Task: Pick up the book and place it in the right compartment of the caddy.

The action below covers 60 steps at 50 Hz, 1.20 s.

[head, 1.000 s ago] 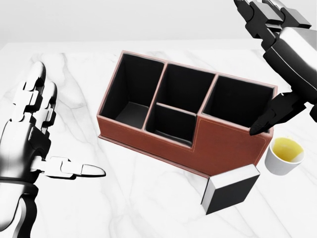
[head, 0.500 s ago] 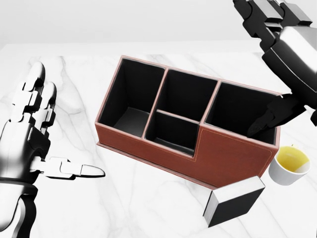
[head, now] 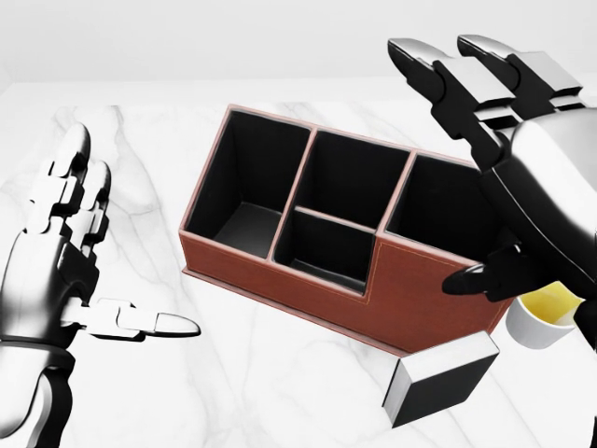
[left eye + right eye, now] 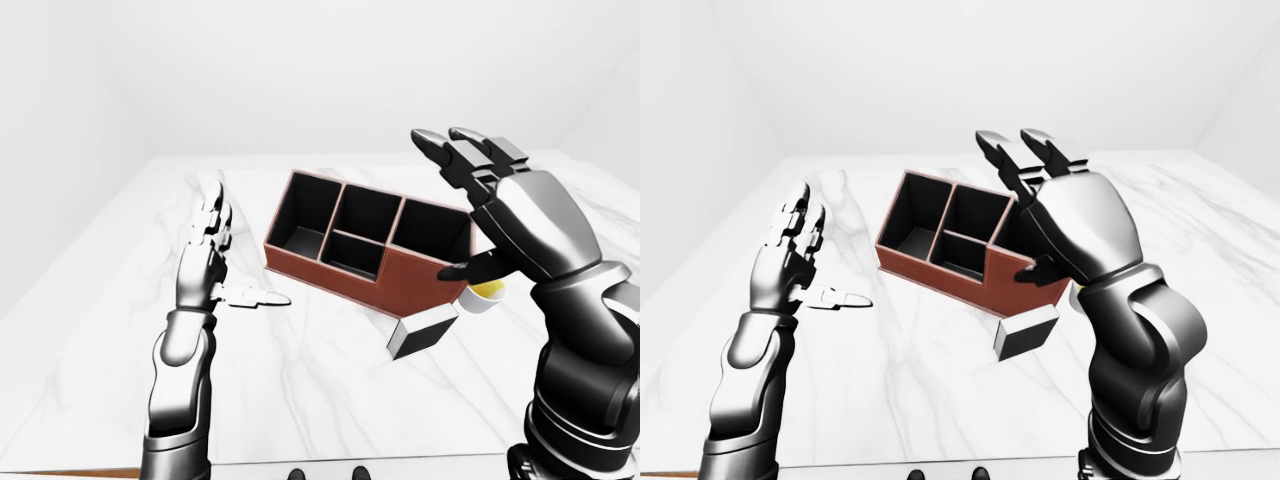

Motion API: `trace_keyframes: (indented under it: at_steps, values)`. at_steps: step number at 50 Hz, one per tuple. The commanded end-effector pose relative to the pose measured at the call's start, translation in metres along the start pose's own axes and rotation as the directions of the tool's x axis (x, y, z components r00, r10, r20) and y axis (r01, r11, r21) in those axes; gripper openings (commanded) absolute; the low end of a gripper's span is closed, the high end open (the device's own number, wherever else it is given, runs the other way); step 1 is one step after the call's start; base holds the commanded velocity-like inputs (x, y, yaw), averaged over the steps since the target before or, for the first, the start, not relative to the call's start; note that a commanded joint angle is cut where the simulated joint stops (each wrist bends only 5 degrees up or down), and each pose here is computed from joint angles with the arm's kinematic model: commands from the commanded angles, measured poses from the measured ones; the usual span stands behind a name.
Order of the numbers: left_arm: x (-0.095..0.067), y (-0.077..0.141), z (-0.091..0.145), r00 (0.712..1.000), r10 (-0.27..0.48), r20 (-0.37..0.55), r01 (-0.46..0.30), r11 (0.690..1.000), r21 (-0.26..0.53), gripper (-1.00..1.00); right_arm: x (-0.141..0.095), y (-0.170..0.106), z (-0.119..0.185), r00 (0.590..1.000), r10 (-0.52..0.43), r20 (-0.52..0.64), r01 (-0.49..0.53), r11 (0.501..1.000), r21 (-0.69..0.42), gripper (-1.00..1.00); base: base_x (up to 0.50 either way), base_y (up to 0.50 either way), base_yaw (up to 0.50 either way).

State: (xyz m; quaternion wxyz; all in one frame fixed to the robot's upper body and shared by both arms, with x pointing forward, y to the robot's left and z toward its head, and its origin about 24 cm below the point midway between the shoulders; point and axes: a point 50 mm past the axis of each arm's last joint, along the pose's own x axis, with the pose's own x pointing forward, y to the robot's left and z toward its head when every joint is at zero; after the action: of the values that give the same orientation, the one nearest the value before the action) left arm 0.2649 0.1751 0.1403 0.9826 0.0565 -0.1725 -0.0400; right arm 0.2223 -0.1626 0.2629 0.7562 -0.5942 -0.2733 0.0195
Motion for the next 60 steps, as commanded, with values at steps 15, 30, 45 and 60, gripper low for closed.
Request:
trace_keyframes:
  at_steps: [15, 30, 45, 60]
  values:
    - [0.000, -0.002, 0.007, 1.000, -0.002, 0.030, 0.002, 1.000, 0.000, 1.00, -0.035, 0.010, 0.012, 0.992, -0.018, -0.123, 0.009, 0.998, -0.067, 0.59, 0.00, 0.00, 0.00]
    - [0.003, 0.001, 0.011, 0.999, 0.012, 0.053, -0.011, 1.000, -0.017, 1.00, -0.047, 0.032, 0.020, 0.985, 0.108, -0.137, -0.125, 0.985, -0.119, 0.58, 0.00, 0.00, 0.00]
    - [0.002, 0.004, 0.010, 0.999, 0.026, 0.045, -0.025, 0.999, -0.022, 1.00, -0.058, 0.046, 0.029, 0.971, 0.211, -0.108, -0.224, 0.967, -0.125, 0.57, 0.00, 0.00, 0.00]
    - [-0.001, 0.004, 0.012, 0.998, 0.033, 0.053, -0.032, 0.999, -0.020, 1.00, -0.059, 0.063, 0.038, 0.958, 0.281, -0.064, -0.287, 0.950, -0.121, 0.57, 0.00, 0.00, 0.00]
